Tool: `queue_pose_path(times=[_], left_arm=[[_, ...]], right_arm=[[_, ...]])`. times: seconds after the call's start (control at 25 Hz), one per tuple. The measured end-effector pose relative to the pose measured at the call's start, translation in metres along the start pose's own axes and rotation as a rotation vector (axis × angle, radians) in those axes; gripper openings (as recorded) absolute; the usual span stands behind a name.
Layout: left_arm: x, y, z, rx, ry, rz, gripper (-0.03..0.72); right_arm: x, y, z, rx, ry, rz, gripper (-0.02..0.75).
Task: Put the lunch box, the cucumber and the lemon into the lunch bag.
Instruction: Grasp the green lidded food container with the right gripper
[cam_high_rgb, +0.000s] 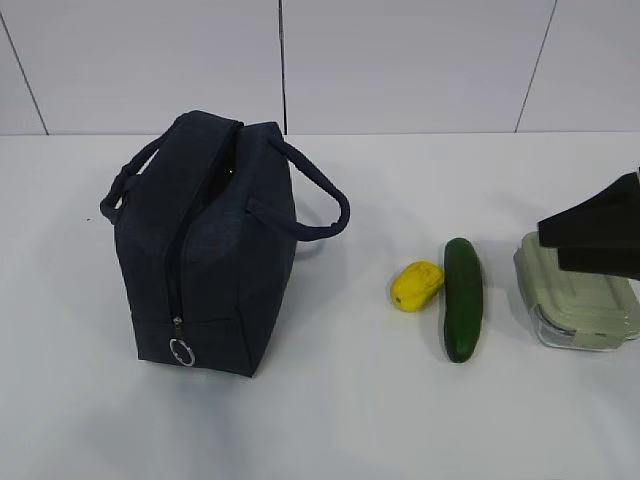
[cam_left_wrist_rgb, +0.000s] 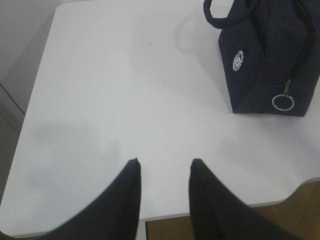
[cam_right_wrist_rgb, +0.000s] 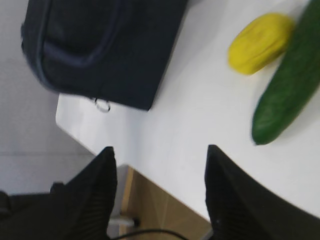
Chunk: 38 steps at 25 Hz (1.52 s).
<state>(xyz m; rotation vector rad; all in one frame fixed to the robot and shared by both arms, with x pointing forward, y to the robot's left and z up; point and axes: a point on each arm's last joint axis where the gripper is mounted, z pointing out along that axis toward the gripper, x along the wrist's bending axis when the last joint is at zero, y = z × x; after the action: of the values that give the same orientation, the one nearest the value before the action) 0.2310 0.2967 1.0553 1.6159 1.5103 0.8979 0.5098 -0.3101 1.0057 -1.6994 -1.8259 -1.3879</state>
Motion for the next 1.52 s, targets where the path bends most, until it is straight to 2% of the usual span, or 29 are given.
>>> queue_pose_path(times=[0.16,0.36,0.68,0.84,0.92,1.04,1.36,1.52], left_arm=[[0.0,0.0,0.0,0.0,0.0,0.0,0.235],[0.0,0.0,0.0,0.0,0.0,0.0,0.235],[0.0,0.0,0.0,0.0,0.0,0.0,0.235],[0.0,0.0,0.0,0.0,0.0,0.0,0.235],[0.0,0.0,0.0,0.0,0.0,0.0,0.235],[0.0,0.0,0.0,0.0,0.0,0.0,0.235],[0.0,0.0,0.0,0.0,0.0,0.0,0.235],[0.0,0.0,0.0,0.0,0.0,0.0,0.235]], right_arm=[[-0.045,0.019,-0.019,-0.082,-0.045,0.079,0.422],[-0.078,0.037,-0.021,-0.048,-0.082,0.072,0.422],[-0.081,0.071,-0.039,0.033,-0.217,-0.034,0.431],[-0.084,0.067,-0.041,0.093,-0.261,-0.015,0.538],[-0.085,0.066,-0.042,0.106,-0.27,-0.007,0.599],[-0.087,0.065,-0.041,0.114,-0.27,0.004,0.636],[-0.117,0.055,-0.025,0.19,-0.252,0.07,0.647],[-0.12,0.054,-0.025,0.21,-0.265,0.062,0.647]])
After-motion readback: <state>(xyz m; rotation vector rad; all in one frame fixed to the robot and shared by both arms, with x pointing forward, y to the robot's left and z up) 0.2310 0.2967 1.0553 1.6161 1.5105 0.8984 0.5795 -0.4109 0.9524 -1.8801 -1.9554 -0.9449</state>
